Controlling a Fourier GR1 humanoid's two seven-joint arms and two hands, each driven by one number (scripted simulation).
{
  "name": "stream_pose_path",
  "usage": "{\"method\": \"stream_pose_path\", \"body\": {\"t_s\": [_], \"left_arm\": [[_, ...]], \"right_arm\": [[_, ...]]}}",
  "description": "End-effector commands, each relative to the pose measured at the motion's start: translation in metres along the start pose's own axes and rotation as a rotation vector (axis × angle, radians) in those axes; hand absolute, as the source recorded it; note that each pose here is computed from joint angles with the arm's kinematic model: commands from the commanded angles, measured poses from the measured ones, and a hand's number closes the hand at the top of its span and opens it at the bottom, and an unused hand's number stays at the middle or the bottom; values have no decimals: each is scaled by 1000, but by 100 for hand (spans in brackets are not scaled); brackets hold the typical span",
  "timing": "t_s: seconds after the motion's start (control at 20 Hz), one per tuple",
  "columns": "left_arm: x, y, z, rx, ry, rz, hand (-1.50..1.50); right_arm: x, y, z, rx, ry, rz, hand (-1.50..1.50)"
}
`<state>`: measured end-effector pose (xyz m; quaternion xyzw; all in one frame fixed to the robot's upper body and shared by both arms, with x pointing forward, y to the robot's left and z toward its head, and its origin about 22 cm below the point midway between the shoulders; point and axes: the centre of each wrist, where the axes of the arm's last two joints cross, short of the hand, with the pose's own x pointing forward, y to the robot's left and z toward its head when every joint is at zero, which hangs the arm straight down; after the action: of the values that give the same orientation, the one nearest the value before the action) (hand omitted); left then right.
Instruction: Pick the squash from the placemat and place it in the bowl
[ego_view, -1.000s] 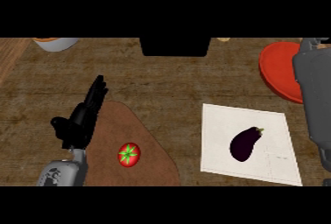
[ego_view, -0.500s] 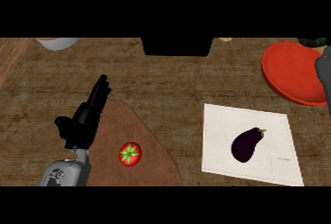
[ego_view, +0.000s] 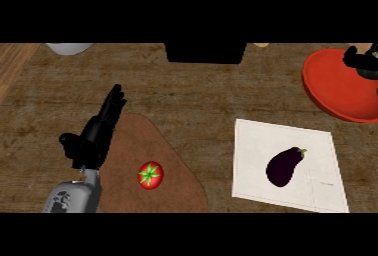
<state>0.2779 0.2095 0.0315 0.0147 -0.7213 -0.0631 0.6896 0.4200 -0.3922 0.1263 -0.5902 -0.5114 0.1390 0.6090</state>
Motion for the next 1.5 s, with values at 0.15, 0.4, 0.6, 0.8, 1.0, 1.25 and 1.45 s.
{"method": "stream_pose_path", "body": {"t_s": [0.15,0.4,0.6,0.8,1.0,1.25,1.45], "left_arm": [[15,-14,-12,-2,-4,1,0],[6,11,2,-9,-8,-7,0],[8,-2,-2,4,0,-2,0],[-1,-15,11,-11,2,6,0],[-5,-7,7,31,17,-17,0],[-4,9,13,25,11,-8,0],[0,7,1,34,27,-4,0]], "right_arm": [[-45,11,5,205,74,-148,-150],[-51,8,4,201,-11,-308,-150],[-54,-6,-3,87,-81,-433,-150],[-56,-18,-8,-45,-89,-513,-150],[-55,-25,-11,-26,-50,-637,-150],[-75,-40,-14,7,-4,-711,-150],[-127,-36,4,32,-31,-817,-150]]}}
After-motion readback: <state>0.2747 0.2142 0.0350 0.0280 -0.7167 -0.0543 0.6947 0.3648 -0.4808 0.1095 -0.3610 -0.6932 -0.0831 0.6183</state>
